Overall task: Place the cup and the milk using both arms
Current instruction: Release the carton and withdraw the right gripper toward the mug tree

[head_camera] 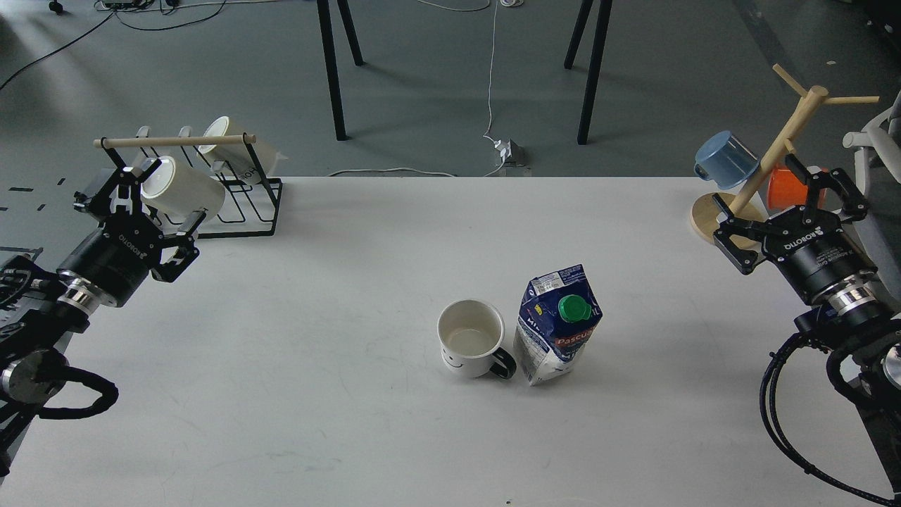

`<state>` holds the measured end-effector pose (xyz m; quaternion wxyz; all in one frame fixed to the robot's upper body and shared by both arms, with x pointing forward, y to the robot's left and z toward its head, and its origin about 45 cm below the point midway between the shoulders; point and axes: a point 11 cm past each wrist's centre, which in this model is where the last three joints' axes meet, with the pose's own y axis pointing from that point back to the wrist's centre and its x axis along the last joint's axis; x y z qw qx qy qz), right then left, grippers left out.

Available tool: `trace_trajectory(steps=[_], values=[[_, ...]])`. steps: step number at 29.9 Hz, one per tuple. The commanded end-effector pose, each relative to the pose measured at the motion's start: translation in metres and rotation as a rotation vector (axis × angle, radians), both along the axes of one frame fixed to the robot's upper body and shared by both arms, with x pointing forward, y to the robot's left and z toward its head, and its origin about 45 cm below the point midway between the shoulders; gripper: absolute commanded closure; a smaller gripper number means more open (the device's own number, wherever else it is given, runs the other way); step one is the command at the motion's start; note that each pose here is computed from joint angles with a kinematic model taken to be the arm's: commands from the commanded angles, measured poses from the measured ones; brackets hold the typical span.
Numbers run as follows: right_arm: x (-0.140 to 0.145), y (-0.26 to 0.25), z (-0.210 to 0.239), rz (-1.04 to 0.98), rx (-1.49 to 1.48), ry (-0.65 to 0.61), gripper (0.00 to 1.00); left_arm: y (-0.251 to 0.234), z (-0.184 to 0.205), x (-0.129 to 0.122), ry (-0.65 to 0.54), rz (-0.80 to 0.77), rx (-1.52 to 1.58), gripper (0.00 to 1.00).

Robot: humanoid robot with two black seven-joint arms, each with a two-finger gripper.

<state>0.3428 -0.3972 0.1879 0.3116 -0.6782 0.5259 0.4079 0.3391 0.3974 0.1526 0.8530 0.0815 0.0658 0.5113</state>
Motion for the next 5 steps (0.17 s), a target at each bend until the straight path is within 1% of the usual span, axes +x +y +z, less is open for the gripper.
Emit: trace_trajectory(steps=[1,5], values=[[0.0015,-0.0022,-0.0061,-0.017,0.005,0.012,0.02,-0.0001,0.0017,0.0015,-0.007,0.003,-0.005,0.01],[0.0009,0.0034,-0.0148,-0.02,0.025,0.026,0.02,-0.0024,0.0009,0.0019,-0.007,0.002,-0.011,0.01]])
